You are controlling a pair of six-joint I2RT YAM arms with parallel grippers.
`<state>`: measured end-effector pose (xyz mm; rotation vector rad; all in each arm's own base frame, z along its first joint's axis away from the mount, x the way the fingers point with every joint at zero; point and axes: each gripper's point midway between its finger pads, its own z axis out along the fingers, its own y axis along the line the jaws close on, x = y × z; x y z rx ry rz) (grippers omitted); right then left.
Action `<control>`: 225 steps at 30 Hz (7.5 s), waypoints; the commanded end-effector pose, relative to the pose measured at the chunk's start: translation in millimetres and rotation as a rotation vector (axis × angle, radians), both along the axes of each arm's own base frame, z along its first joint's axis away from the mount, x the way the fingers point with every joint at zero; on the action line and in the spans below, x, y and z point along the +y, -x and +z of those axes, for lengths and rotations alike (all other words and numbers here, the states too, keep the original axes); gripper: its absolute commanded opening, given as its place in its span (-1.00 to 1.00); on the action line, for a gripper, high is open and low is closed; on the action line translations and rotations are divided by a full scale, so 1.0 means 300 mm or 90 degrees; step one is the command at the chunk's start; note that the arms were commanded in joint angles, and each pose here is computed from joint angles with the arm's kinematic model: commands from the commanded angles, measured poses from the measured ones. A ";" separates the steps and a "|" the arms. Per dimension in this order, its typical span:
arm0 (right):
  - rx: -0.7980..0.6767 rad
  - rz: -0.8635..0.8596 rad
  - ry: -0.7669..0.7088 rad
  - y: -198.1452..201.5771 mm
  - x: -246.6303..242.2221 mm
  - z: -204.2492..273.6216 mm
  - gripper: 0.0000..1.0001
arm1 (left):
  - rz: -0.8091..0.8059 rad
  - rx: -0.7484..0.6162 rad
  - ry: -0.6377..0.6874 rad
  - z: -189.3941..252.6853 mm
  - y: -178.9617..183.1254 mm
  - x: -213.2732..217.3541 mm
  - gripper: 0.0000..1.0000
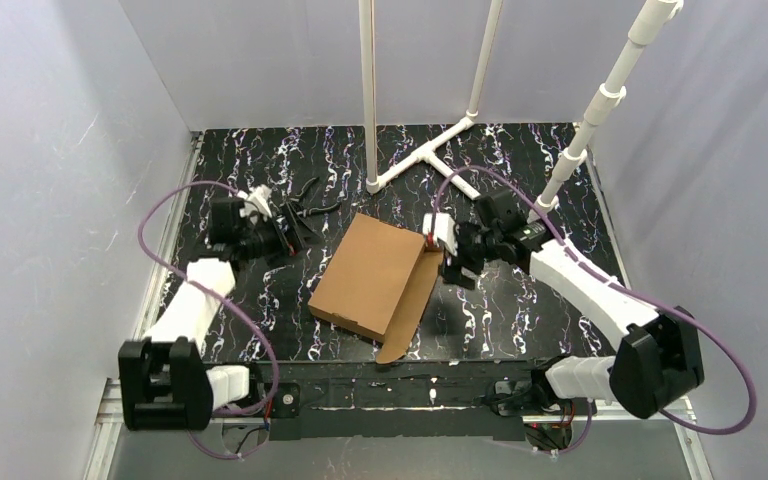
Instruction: Fold the paper box
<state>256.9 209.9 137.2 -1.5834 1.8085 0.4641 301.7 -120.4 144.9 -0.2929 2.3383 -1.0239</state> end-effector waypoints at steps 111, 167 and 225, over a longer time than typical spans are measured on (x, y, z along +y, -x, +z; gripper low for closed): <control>-0.183 0.539 -0.074 0.267 0.084 -0.307 -0.20 | -0.037 0.023 0.015 -0.095 0.340 -0.162 0.43; -0.046 0.391 -0.119 0.229 0.130 -0.275 -0.40 | -0.338 0.099 -0.031 -0.105 0.112 -0.771 -0.19; 0.040 0.371 -0.035 0.245 0.119 -0.310 -0.35 | -0.345 0.162 -0.093 -0.203 0.151 -0.740 -0.53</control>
